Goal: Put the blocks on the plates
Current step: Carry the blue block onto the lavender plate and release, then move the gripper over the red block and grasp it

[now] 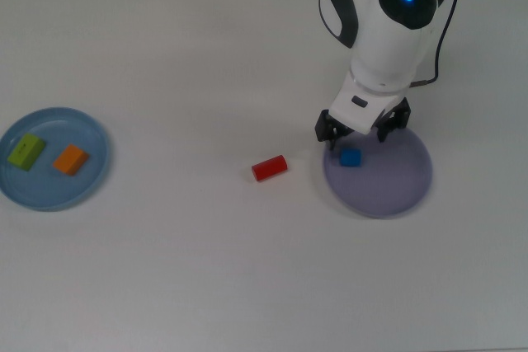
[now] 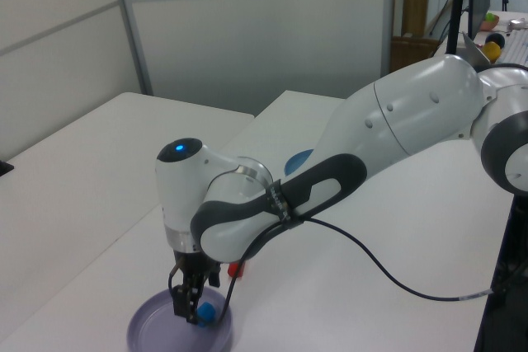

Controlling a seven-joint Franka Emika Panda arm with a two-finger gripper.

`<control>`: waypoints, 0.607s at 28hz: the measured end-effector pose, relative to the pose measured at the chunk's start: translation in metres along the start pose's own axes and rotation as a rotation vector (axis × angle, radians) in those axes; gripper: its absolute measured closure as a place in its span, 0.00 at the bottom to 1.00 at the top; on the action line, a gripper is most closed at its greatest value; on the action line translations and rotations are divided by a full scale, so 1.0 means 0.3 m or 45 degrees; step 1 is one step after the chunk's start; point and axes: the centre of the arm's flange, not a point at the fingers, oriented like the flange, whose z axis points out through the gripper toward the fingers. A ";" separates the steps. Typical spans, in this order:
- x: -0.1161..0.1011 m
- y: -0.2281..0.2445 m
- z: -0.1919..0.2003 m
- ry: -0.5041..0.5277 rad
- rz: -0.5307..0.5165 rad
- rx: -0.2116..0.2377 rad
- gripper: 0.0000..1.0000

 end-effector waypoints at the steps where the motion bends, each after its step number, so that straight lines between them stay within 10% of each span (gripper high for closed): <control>1: 0.002 0.016 -0.011 -0.001 0.000 -0.005 0.00; 17: 0.020 0.408 -0.003 -0.060 -0.209 -0.060 0.00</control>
